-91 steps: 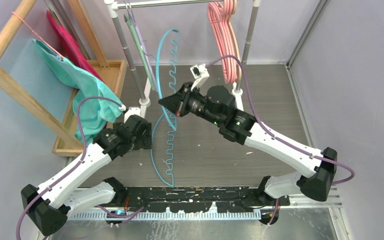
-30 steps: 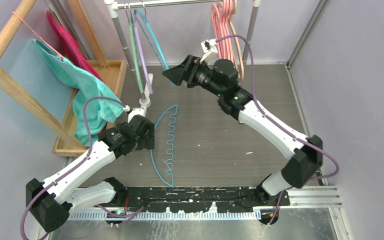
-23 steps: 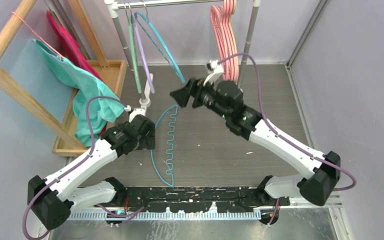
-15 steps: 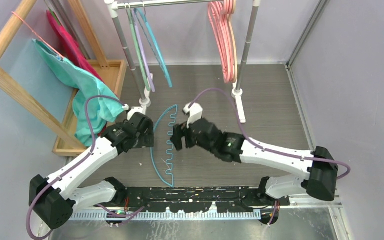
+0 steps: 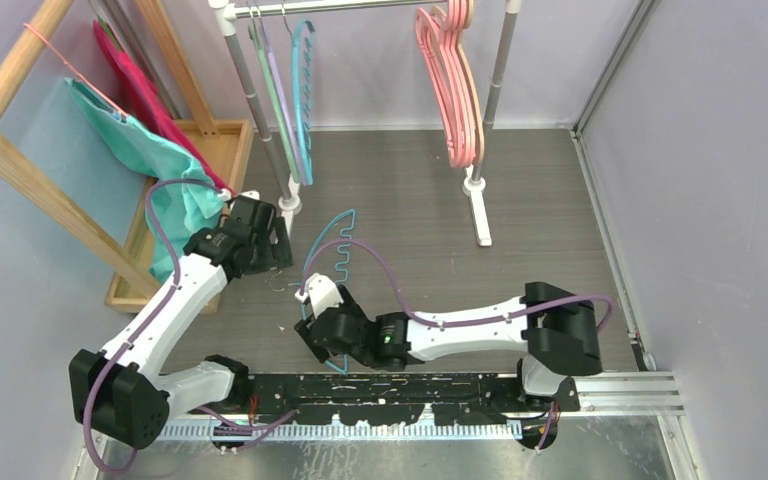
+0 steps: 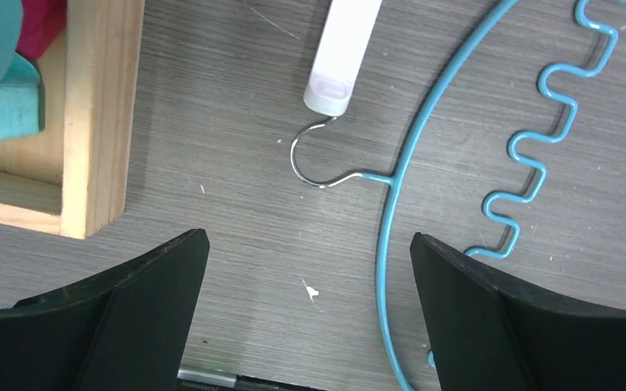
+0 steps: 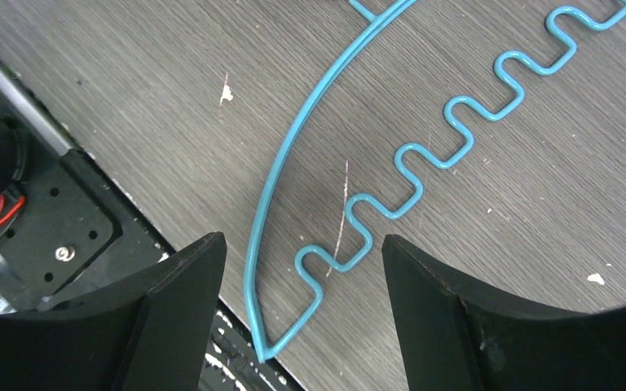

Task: Organize the hangers

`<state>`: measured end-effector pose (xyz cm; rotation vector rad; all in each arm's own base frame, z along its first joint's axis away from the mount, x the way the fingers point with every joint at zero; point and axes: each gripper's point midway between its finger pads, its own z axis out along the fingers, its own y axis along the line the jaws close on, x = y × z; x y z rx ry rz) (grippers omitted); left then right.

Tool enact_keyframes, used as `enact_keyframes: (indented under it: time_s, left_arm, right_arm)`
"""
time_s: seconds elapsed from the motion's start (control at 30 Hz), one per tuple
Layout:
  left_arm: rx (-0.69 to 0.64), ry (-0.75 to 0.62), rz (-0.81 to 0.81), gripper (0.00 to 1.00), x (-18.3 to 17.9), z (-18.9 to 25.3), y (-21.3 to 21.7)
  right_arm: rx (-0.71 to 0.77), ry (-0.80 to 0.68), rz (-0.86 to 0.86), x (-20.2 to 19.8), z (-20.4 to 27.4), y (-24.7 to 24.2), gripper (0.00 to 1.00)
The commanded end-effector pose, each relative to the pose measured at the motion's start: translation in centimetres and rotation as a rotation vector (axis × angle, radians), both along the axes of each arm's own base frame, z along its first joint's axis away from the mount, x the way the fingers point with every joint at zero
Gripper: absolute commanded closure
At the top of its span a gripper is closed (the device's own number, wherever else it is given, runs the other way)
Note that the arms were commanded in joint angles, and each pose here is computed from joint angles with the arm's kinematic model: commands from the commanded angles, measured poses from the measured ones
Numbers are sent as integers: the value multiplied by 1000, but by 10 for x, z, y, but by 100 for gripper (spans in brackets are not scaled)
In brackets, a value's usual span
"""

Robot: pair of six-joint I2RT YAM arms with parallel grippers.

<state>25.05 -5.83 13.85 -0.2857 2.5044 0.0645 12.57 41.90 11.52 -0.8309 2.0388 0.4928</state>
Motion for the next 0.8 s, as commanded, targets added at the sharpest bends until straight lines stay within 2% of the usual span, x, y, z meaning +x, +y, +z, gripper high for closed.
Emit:
enact_keyframes:
  time_s: [0.0,0.2,0.37,0.47,0.63,0.77]
  left_arm:
    - [-48,-71,-10,2,24,21,-1]
    - [-61,-74,7,2,30,17,5]
    - [-71,-75,2,2,31,17,4]
    - [-73,-78,-1,2,31,18,5]
    - [-87,-101,-7,2,30,24,3]
    - [-94,-111,-10,2,29,29,2]
  right_arm:
    - [71,-46,-27,11,16,29,24]
    - [5,-10,17,7,-20,57,26]
    - [-26,23,39,4,-42,72,31]
    - [-43,63,35,6,-56,74,32]
    - [-63,135,-3,14,-81,67,44]
    - [-81,169,-25,16,-96,60,46]
